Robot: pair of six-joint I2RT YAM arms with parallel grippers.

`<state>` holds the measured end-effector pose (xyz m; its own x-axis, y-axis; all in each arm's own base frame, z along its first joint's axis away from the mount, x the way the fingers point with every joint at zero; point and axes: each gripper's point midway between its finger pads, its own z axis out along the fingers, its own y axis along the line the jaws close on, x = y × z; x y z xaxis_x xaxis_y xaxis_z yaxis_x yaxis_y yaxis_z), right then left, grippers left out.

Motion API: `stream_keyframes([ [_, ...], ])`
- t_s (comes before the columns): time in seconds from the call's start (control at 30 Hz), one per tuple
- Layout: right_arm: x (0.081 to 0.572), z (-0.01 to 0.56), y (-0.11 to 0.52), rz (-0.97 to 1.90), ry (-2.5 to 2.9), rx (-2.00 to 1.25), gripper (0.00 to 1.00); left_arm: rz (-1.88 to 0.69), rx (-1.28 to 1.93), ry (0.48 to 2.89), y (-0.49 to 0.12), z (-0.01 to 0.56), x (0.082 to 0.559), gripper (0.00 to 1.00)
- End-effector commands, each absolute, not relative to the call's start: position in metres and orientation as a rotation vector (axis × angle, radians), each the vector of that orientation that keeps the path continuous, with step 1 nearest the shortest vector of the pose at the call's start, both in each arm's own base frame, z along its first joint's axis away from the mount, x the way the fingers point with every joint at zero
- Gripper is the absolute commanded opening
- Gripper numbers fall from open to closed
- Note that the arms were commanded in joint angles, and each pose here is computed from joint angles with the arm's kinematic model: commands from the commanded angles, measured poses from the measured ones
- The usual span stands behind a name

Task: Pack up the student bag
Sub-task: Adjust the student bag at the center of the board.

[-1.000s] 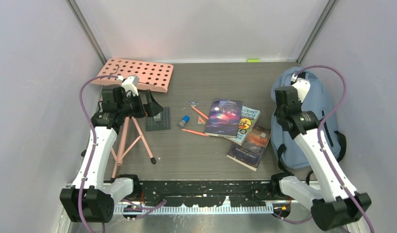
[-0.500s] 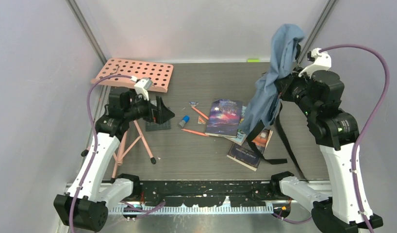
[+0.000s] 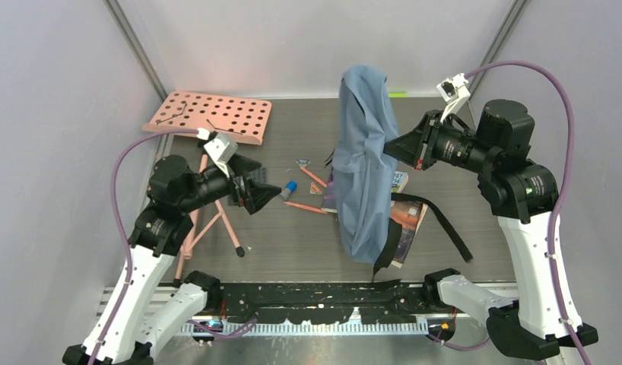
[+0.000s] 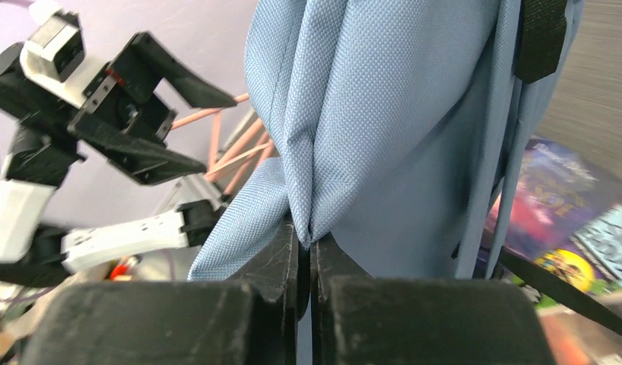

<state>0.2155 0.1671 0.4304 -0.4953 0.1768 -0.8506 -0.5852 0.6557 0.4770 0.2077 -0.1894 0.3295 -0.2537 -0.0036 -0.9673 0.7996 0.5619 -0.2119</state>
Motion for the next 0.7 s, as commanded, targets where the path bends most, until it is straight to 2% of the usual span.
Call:
stream_keyframes([
  [0.0, 0.169, 0.513, 0.188, 1.131, 1.525, -0.575, 0.01, -0.924, 0.723, 1.455, -0.199, 0.391, 0.202, 0.98],
  [0.13, 0.141, 0.52, 0.201, 1.311, 1.441, -0.701, 0.01, -0.901, 0.696, 1.43, -0.201, 0.406, 0.217, 0.98],
  [0.33, 0.126, 0.509, 0.205, 1.371, 1.371, -0.818, 0.0, -0.9, 0.732, 1.322, -0.211, 0.444, 0.233, 0.98],
  [0.53, 0.131, 0.491, 0.208, 1.4, 1.438, -0.84, 0.01, -0.801, 0.835, 1.101, -0.219, 0.487, 0.243, 0.99],
  [0.67, 0.143, 0.472, 0.21, 1.405, 1.522, -0.823, 0.01, -0.747, 0.875, 1.051, -0.223, 0.489, 0.246, 0.99],
])
